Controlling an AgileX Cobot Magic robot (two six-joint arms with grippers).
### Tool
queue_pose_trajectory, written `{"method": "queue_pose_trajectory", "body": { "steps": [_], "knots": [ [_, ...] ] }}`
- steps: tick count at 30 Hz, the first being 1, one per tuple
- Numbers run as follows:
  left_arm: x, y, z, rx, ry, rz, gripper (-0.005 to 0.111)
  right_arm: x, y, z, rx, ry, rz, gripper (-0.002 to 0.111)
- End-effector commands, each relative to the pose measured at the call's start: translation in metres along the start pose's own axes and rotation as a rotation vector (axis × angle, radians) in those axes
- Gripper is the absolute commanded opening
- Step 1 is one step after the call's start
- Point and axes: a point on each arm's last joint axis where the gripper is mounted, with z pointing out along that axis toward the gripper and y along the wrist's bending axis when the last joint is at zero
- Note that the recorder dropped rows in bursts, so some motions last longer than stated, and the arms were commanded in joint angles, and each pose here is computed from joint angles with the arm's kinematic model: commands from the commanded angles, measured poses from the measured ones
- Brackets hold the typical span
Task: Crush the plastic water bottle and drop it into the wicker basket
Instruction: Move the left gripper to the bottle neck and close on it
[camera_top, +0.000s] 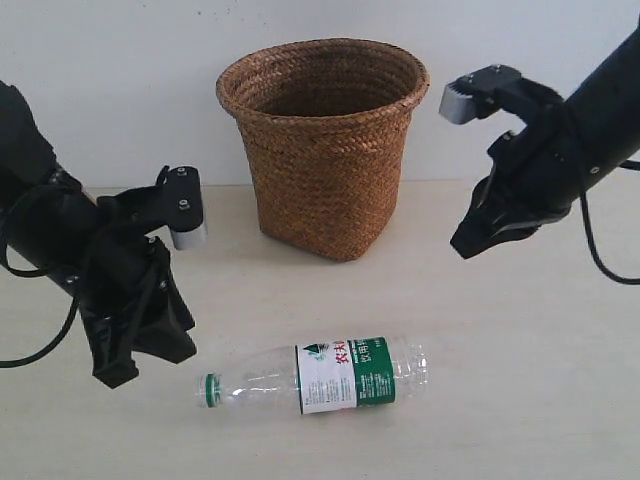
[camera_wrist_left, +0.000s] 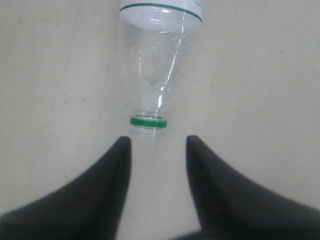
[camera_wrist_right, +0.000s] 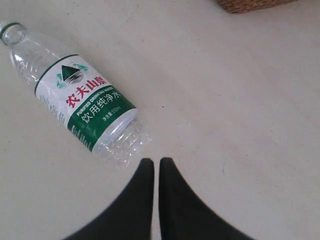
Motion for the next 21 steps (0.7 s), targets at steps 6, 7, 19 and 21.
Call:
{"method": "queue_pose_trajectory", "body": {
  "steps": [6,7,19,21],
  "knots": [
    [-0.002,0.003,0.025,0.086,-0.022,0.186,0.074,-0.011,0.015,0.038,-0.057,0.02,-0.072,0.0],
    [-0.002,0.005,0.028,0.074,-0.027,0.185,0.074,-0.012,0.017,0.04,-0.063,0.022,-0.077,0.0],
    [0.003,0.017,0.056,0.048,-0.012,0.151,0.074,-0.015,0.027,0.049,-0.098,0.037,-0.083,0.0],
    [0.005,0.02,0.06,0.042,-0.007,0.152,0.074,-0.015,0.027,0.05,-0.102,0.039,-0.076,0.0]
  ]
}}
